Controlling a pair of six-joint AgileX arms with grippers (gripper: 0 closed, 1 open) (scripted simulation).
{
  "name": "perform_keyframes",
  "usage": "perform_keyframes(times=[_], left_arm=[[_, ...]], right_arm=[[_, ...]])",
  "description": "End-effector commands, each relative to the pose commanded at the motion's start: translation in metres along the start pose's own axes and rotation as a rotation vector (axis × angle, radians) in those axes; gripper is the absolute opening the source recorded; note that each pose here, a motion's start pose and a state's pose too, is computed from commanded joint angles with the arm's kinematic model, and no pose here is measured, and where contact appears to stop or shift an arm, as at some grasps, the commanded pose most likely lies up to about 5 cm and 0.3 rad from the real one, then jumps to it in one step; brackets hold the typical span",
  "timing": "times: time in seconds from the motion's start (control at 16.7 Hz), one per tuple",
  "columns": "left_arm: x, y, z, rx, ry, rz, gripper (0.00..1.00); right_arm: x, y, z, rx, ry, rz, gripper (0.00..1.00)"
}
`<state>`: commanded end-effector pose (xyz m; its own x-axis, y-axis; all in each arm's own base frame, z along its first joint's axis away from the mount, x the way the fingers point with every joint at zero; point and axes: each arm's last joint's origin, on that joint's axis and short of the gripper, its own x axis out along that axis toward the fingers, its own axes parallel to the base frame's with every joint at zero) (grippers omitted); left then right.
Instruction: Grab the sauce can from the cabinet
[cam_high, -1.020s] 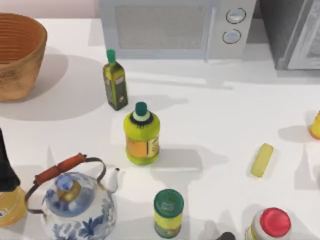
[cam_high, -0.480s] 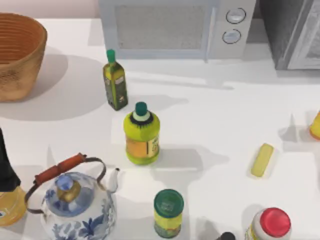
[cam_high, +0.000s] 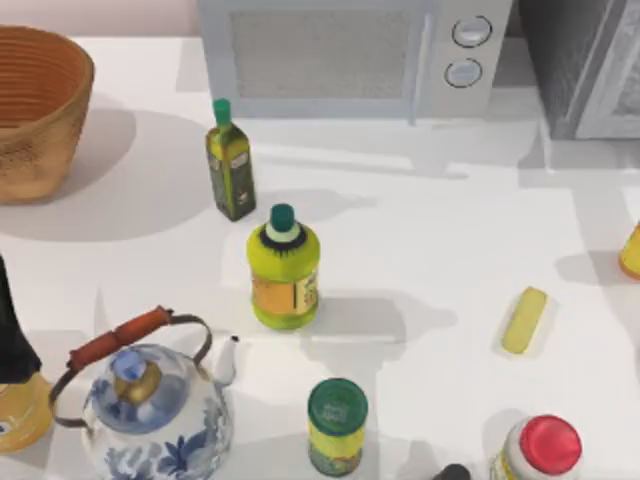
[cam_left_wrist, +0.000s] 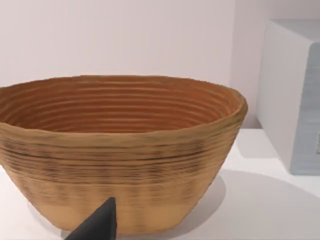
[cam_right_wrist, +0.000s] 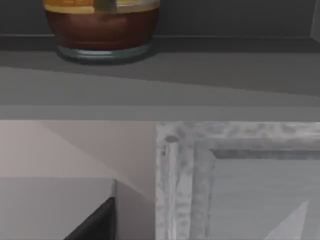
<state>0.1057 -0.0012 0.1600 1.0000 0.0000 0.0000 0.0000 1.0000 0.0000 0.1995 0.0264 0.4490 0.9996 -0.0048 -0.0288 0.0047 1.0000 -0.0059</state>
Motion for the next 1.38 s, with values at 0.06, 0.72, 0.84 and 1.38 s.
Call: perform_keyframes(times=[0.06,0.72,0.84,1.38], left_arm=[[0.0,0.0,0.0,0.0,0.0,0.0,1.0],[0.0,0.0,0.0,0.0,0.0,0.0,1.0],[0.0,0.0,0.0,0.0,0.0,0.0,1.0],[0.0,0.0,0.0,0.0,0.0,0.0,1.0]], right_arm=[[0.01,0.003,0.013,0.0,-0.003,0.0,1.0],[0.055,0.021,0.063,0.006,-0.029,0.005,1.0],[0.055,0.02,0.063,0.006,-0.033,0.002,1.0],[0.13,0.068,0.062,0.005,-0.035,-0.006,1.0]])
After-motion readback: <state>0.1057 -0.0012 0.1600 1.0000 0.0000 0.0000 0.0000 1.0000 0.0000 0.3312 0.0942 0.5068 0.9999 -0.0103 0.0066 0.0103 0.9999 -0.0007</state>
